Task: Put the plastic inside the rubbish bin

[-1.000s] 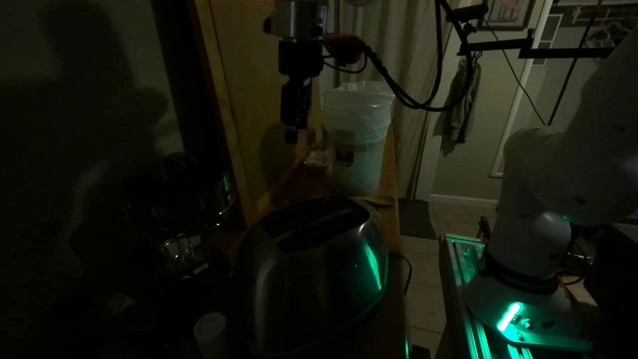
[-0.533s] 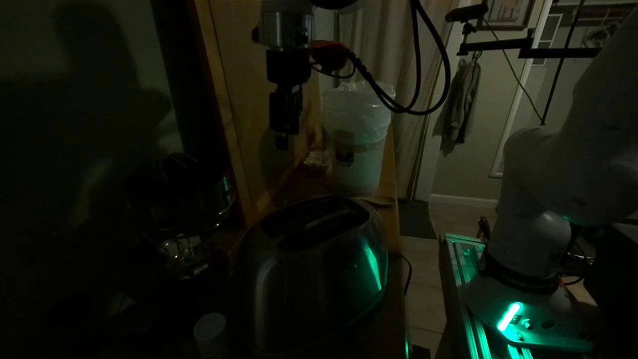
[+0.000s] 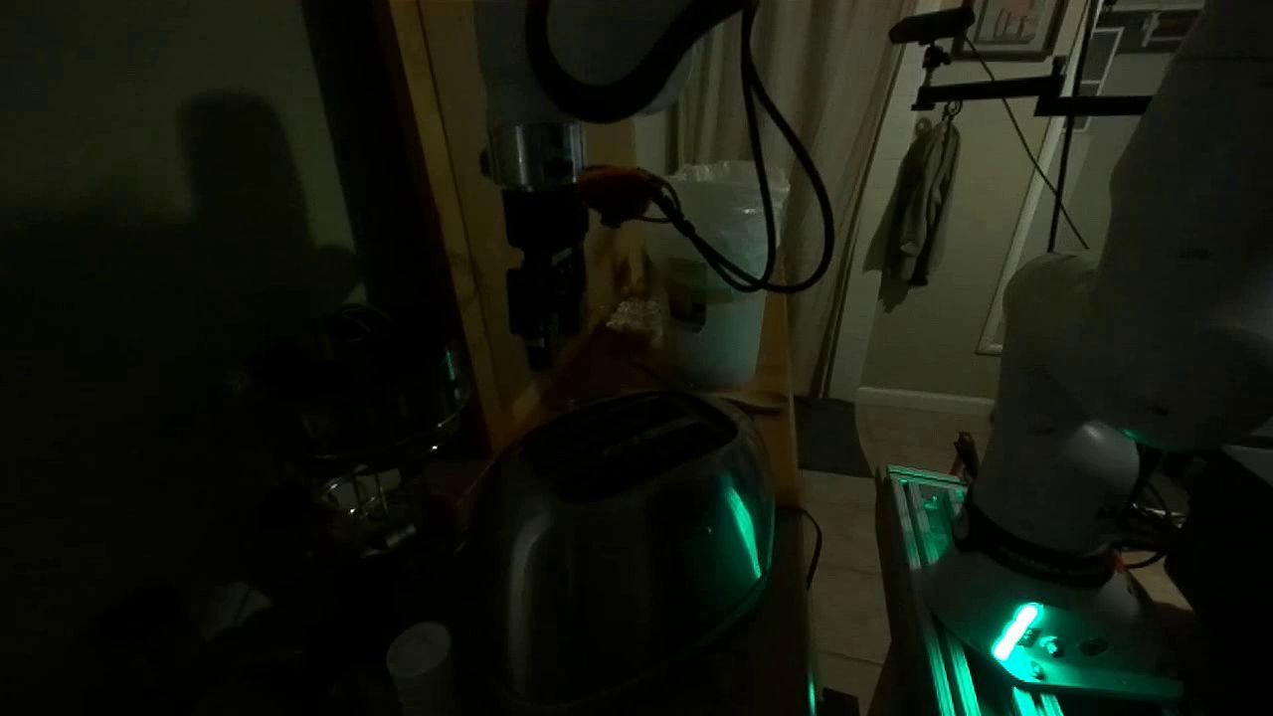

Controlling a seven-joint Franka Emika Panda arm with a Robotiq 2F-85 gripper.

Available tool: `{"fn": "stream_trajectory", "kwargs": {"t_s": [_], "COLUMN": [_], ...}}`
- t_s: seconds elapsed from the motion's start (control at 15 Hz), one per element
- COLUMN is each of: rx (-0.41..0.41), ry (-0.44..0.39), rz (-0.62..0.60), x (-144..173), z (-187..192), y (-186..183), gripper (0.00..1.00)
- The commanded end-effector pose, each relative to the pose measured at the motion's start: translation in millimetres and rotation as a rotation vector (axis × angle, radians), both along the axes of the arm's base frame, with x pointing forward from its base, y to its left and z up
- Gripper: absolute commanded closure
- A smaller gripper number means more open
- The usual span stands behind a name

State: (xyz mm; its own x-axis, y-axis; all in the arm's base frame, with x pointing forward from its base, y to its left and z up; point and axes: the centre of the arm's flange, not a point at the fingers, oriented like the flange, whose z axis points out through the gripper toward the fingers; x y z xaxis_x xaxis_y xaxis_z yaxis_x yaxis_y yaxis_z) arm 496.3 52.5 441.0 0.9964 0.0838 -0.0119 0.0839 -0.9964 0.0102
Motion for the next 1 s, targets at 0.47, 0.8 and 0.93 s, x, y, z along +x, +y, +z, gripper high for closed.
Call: {"fn": "stream_trajectory", "kwargs": {"t_s": [0.47,0.8,0.93], "rx": [0.285,0.28,0.288], "ry": [0.085,0.134,0.158], "rz": [0.306,0.361,0.379], "x": [10,6,4], "z": [-76,-87,-94], "y": [-12,-10,-10], "gripper": [0.0,0.0,0.0]}}
